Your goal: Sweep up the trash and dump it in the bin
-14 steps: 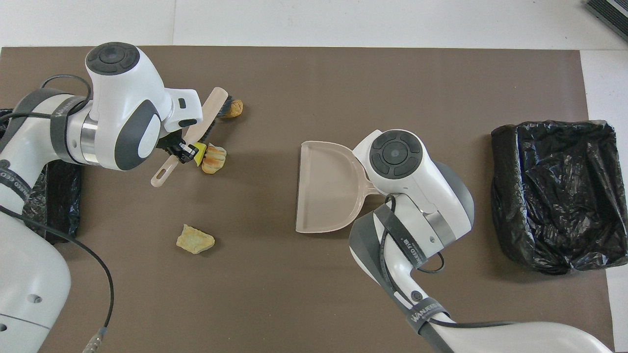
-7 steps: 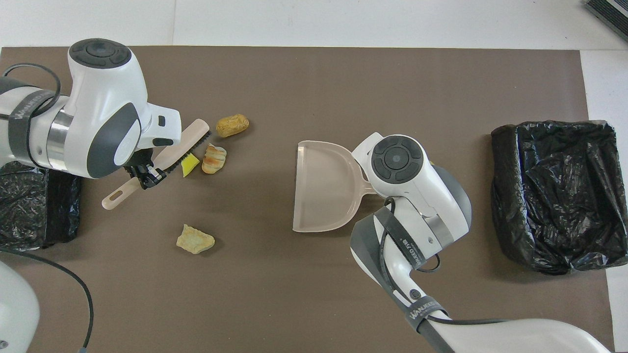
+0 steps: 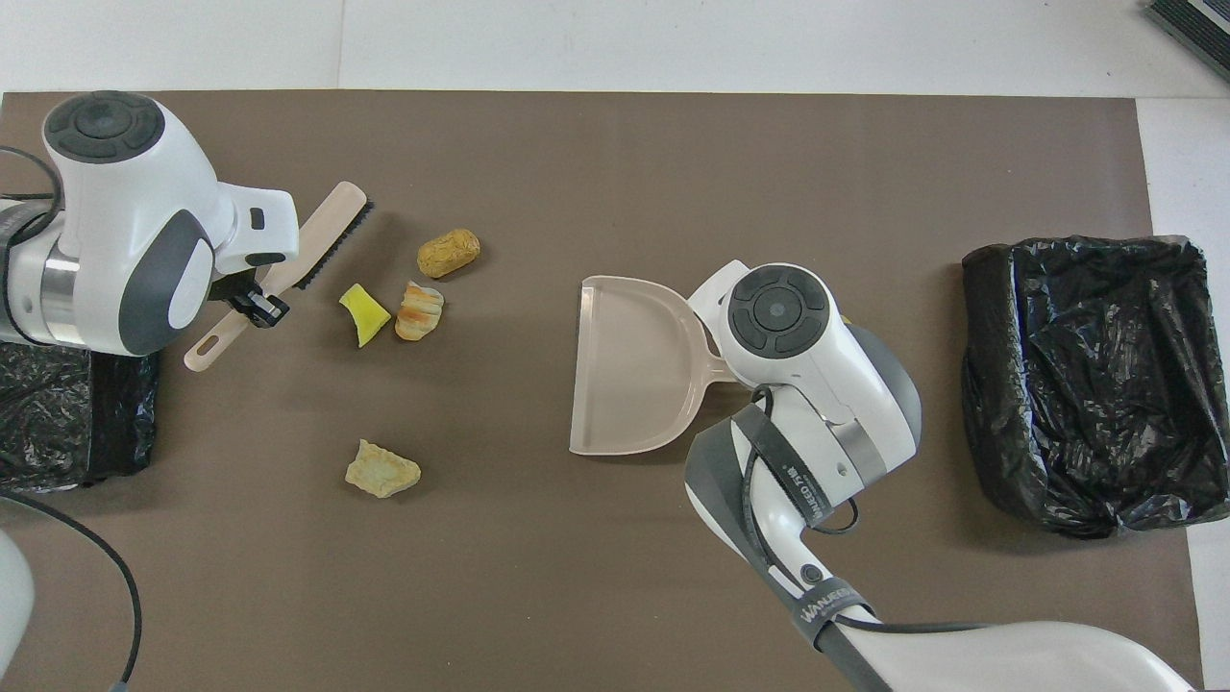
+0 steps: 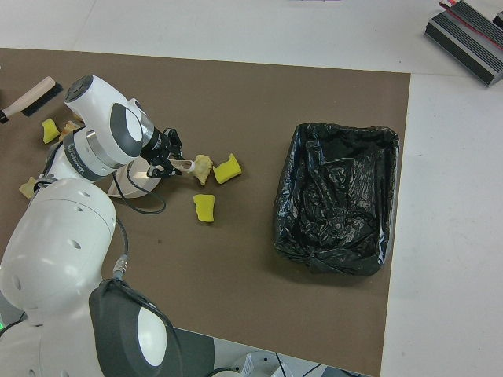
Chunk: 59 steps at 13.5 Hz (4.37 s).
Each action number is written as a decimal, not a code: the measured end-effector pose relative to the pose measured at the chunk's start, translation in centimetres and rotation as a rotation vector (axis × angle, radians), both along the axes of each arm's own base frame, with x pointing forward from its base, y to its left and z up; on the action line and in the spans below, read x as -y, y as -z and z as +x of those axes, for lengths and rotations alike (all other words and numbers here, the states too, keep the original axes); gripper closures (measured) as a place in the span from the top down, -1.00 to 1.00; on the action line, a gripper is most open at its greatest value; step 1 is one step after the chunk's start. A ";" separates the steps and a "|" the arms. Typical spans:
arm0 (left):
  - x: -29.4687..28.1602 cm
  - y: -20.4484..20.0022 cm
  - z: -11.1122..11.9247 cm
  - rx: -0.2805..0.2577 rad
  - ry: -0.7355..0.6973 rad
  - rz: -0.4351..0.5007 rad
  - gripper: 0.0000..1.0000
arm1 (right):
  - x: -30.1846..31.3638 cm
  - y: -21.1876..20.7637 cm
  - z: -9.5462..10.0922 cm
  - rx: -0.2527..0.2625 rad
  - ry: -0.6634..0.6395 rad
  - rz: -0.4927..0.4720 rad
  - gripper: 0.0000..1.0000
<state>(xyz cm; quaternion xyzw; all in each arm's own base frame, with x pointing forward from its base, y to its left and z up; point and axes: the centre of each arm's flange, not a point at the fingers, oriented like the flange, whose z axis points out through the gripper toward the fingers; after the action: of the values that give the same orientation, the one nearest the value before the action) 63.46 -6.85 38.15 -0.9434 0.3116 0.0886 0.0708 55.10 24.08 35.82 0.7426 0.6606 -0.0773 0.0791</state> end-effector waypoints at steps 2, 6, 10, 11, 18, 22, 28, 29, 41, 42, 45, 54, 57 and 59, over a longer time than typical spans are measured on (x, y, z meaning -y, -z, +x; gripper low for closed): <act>0.8 1.3 0.2 0.013 0.009 -0.022 -0.49 | 0.0 0.0 0.0 0.002 -0.001 0.002 -0.37; 6.6 4.7 -1.0 -0.011 0.084 -0.057 -0.49 | 0.0 0.0 0.0 0.002 -0.001 0.002 -0.37; 11.9 6.2 -3.3 -0.034 0.127 -0.072 -0.49 | 0.0 0.0 0.0 0.003 -0.001 0.002 -0.37; 13.3 6.3 -4.2 -0.039 0.120 -0.075 -0.49 | 0.0 0.0 0.0 0.003 -0.001 0.002 -0.37; 23.8 5.8 -12.8 -0.163 0.129 -0.120 -0.49 | 0.0 0.1 0.0 0.002 -0.001 0.002 -0.37; 28.7 3.3 -16.6 -0.156 0.001 -0.130 -0.49 | 0.0 0.1 0.0 0.002 -0.001 0.002 -0.37; 21.6 -4.5 -15.1 -0.158 -0.211 -0.150 -0.49 | 0.0 0.1 0.0 0.002 -0.001 0.002 -0.37; 19.9 -5.2 -15.3 -0.190 -0.245 -0.129 -0.49 | 0.0 0.1 0.0 0.002 -0.001 0.002 -0.37; 8.4 1.0 -25.1 -0.162 -1.055 0.196 -0.49 | 1.3 0.7 1.6 -0.004 -0.263 0.031 -0.37; 8.0 1.8 -26.2 -0.137 -1.108 0.200 -0.49 | 1.3 0.7 1.6 -0.004 -0.263 0.031 -0.37; 8.8 3.6 -27.4 -0.081 -1.138 0.166 -0.49 | 1.3 0.7 1.6 -0.004 -0.263 0.031 -0.37; 20.8 3.7 -26.8 -0.103 -0.999 -0.157 -0.49 | 1.3 0.7 1.6 -0.004 -0.263 0.031 -0.37; 26.2 3.2 -27.0 -0.109 -0.955 -0.228 -0.49 | 1.3 0.7 1.6 -0.004 -0.263 0.031 -0.37; 29.1 3.9 -26.8 -0.102 -0.932 -0.254 -0.49 | 1.3 0.7 1.6 -0.004 -0.263 0.031 -0.37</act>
<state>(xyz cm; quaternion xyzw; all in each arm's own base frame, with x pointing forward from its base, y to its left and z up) 36.65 -35.99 34.28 -0.9782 -0.1328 0.1185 -0.1074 56.66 22.75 35.13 0.6507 0.7534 -0.0574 0.0757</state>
